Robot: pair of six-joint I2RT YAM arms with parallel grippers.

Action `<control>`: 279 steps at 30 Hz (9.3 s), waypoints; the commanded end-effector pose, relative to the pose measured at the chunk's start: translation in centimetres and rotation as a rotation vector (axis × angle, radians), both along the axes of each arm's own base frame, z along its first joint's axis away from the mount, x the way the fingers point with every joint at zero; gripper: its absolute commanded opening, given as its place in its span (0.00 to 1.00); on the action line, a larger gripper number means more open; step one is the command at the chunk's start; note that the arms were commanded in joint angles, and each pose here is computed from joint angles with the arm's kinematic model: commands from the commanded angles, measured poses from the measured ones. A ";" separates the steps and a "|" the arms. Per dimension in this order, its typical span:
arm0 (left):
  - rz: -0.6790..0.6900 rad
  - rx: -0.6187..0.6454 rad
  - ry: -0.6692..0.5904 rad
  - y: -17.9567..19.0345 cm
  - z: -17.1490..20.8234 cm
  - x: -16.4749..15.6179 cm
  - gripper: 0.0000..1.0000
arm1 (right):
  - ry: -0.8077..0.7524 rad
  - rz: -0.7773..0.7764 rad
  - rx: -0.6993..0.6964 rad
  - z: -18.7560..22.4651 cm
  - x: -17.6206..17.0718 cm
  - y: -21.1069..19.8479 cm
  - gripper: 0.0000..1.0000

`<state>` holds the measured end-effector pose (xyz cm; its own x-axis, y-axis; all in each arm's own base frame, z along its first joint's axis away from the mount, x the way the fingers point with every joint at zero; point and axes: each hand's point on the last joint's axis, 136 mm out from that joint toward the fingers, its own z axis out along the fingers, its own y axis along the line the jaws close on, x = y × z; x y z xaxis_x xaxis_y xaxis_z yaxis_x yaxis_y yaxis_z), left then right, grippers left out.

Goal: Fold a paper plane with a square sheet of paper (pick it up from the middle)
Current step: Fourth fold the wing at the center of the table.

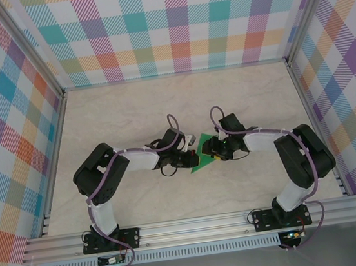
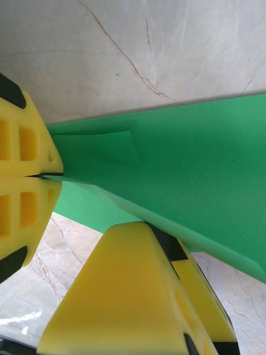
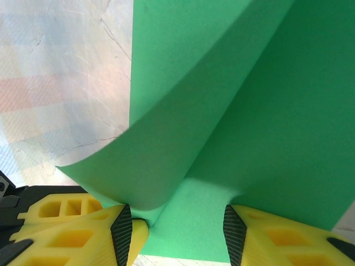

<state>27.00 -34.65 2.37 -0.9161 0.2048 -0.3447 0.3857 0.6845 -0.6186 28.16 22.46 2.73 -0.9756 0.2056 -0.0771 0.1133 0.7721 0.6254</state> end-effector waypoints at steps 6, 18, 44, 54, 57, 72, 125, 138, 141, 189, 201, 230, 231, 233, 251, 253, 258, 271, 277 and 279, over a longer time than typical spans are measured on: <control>0.032 0.007 0.036 0.7 -1.0 0.3 0.01 | 0.070 -0.010 -0.081 -1.6 -0.4 -0.8 0.52; 0.032 -0.007 0.029 1.0 0.1 0.3 0.20 | 0.221 -0.091 -0.246 -4.0 -1.4 -3.1 0.52; 0.126 -0.107 0.032 0.4 3.7 0.1 0.08 | 0.373 -0.146 -0.391 -6.0 -2.9 -5.1 0.57; 0.102 -0.097 0.072 -0.6 2.1 0.0 0.04 | 0.399 -0.143 -0.416 -6.6 -3.2 -5.4 0.57; 0.114 -0.061 0.072 -0.1 1.3 0.1 0.02 | 0.410 -0.142 -0.431 -6.9 -3.4 -5.6 0.54; 0.136 0.004 0.080 0.5 0.0 0.3 0.01 | 0.464 -0.130 -0.509 -7.9 -3.9 -6.0 0.50; 0.129 -0.001 0.071 -0.6 0.0 1.5 0.01 | 0.526 -0.065 -0.564 -10.2 -4.7 -5.7 0.53; 0.123 0.110 0.137 0.9 -2.8 0.1 0.00 | 0.508 -0.071 -0.516 -9.0 -4.3 -4.9 0.52; 0.123 0.157 0.154 1.8 -3.6 -0.5 0.00 | 0.454 -0.071 -0.450 -6.8 -3.2 -3.7 0.52; 0.103 0.463 0.290 7.0 -8.4 -5.0 0.00 | -0.002 0.122 -0.113 -3.3 4.1 -1.8 0.00; 0.088 0.475 0.299 7.3 -8.9 -5.7 0.00 | -0.091 -0.066 -0.144 -0.3 10.1 -6.7 0.00; 0.061 0.456 0.264 6.1 -8.2 -4.9 0.00 | -0.207 -0.028 -0.034 6.8 6.5 -4.4 0.08; 0.060 0.455 0.265 6.1 -8.2 -4.9 0.00 | -0.193 0.026 0.004 6.5 6.0 -2.9 0.08; 0.060 0.458 0.266 6.1 -8.3 -4.9 0.00 | -0.167 0.116 0.048 5.9 5.1 -0.5 0.07; 0.051 0.517 0.311 7.5 -9.0 -6.4 0.00 | -0.003 0.004 -0.083 -2.8 7.4 -4.6 0.02; 0.046 0.521 0.318 7.7 -9.1 -6.7 0.00 | -0.004 -0.048 -0.107 -3.0 8.2 -6.1 0.01; 0.044 0.532 0.326 8.2 -9.3 -7.2 0.00 | 0.000 -0.159 -0.131 -2.8 9.9 -8.7 0.02; 0.035 0.484 0.262 6.9 -8.2 -5.8 0.00 | -0.143 -0.227 -0.045 4.9 11.1 -9.0 0.04; 0.042 0.451 0.232 6.2 -7.7 -5.0 0.00 | -0.077 -0.066 0.122 5.8 6.4 -2.8 0.03; 0.041 0.448 0.225 6.1 -7.5 -4.9 0.00 | -0.037 -0.028 0.145 5.1 5.2 -0.9 0.03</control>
